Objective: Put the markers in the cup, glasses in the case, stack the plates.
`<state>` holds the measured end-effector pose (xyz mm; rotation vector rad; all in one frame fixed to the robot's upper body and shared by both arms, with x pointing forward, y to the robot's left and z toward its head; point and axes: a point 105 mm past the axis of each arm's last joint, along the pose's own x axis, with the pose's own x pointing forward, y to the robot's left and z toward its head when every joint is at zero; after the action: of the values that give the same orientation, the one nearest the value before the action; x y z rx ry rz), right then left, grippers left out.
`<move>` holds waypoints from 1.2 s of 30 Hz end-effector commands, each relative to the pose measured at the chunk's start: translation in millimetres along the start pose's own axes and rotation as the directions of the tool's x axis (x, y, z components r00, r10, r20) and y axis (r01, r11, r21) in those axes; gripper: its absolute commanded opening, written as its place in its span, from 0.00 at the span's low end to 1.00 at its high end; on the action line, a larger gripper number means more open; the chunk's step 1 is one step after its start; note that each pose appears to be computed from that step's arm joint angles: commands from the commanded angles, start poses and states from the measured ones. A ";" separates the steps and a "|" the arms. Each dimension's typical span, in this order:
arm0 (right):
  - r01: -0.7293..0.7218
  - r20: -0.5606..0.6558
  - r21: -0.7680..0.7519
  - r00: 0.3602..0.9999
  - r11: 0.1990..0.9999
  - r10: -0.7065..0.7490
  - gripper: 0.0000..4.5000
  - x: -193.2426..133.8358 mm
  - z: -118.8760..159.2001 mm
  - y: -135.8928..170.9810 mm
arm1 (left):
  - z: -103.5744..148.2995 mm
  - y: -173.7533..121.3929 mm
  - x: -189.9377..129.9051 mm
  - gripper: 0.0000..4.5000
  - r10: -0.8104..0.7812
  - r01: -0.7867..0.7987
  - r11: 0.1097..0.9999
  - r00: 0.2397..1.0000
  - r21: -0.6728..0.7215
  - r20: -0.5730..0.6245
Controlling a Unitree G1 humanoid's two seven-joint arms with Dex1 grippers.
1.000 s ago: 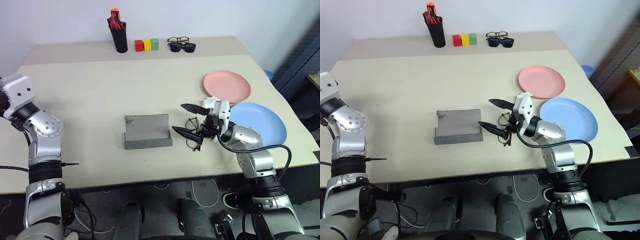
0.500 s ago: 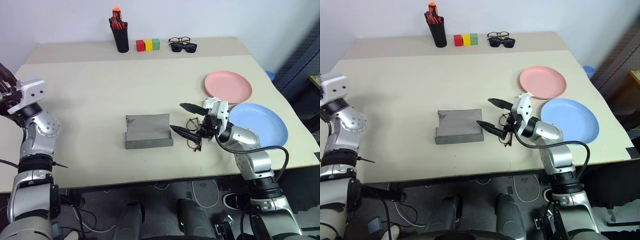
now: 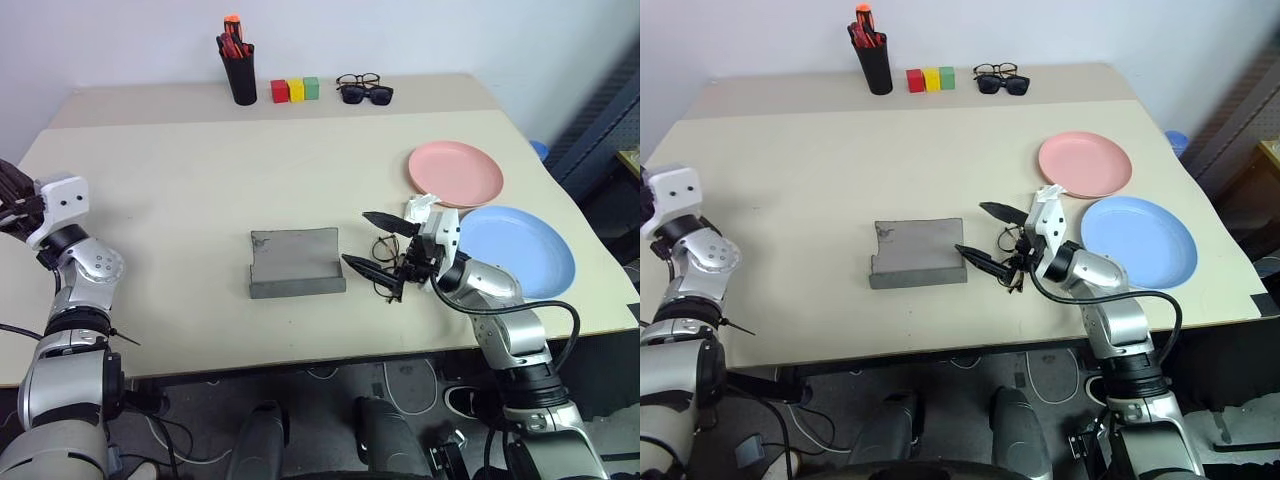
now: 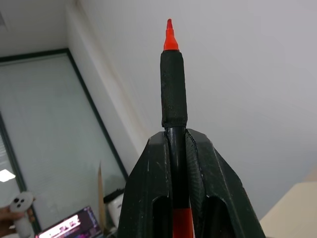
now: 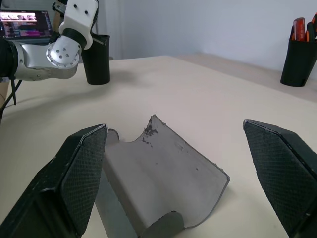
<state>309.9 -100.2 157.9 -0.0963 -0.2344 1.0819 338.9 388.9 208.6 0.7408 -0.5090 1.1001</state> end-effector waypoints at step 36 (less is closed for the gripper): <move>0.019 0.039 -0.066 0.999 0.998 -0.016 1.00 -1.0 19.5 -9.6 | -0.6 -3.4 -17.8 1.00 0.015 -0.017 0.996 1.000 -0.087 -0.022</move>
<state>313.1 -103.1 163.5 -0.1107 -0.2448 1.0659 337.0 380.4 181.4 0.6725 -0.4691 1.0914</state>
